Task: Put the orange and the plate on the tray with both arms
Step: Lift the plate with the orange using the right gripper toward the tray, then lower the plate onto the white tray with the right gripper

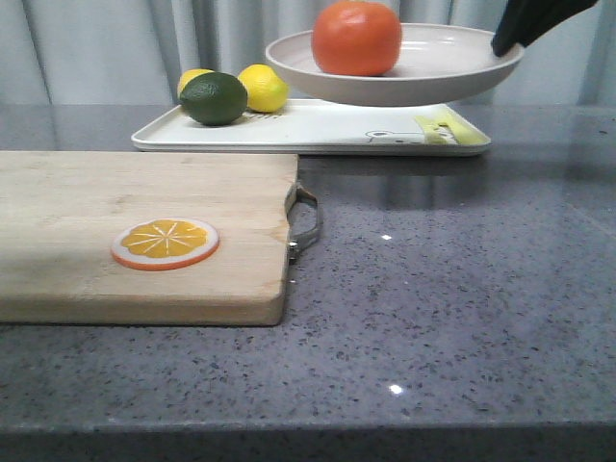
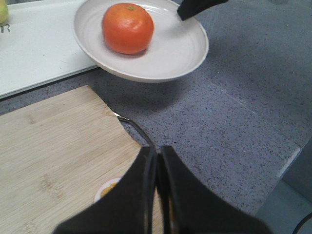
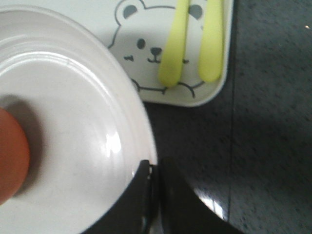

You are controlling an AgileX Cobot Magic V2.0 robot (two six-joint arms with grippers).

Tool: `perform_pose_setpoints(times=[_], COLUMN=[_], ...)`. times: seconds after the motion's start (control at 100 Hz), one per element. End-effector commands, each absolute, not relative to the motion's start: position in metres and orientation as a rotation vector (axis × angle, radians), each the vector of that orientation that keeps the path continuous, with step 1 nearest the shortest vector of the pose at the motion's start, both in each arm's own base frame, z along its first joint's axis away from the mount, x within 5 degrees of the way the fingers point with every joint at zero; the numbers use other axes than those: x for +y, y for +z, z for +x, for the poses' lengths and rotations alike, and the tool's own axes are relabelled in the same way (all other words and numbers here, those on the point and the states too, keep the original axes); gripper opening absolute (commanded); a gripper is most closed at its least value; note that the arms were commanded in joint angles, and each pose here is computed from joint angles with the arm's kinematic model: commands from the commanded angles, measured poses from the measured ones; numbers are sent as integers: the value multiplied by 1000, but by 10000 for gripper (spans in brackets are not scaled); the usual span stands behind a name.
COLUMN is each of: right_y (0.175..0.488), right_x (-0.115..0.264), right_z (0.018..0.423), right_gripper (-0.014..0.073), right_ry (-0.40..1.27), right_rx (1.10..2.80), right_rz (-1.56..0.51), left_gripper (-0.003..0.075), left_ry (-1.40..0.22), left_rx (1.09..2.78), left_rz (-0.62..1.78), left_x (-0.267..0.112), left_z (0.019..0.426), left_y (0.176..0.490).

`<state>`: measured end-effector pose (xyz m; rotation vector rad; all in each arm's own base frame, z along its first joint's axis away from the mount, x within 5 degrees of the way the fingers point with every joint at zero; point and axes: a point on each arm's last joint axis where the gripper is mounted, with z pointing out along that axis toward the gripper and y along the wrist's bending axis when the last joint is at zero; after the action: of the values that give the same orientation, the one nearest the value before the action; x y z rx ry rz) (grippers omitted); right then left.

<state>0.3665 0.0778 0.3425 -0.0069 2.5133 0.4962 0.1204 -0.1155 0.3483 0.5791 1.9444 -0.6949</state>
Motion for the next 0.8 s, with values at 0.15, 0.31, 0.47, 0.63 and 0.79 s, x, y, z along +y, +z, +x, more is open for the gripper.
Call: perform_pose_setpoints(times=[0.15,0.31,0.47,0.63,0.79], right_y=[376,377,373,368,360], right_x=[88,95,99,101,102], right_z=[412,442,466,482,492], right_gripper=[-74,-74,-74,-74,-74], right_ry=[578,599,607,617,619], right_rx=[2395,2380,2353,2318,2285], right_rz=[-58,-93,-112,-104,-75], left_gripper=[-20,-20,-20,-20,-20], left_ry=[-721,-721,-721,-721,-721], left_rx=[1847,1847,1847,1847,1847], left_rz=[526,526,526,526,526], left_x=[-114,-114,-114,-114,-114], left_z=[122,122,122,122,122], left_y=[364,364,364,364,364])
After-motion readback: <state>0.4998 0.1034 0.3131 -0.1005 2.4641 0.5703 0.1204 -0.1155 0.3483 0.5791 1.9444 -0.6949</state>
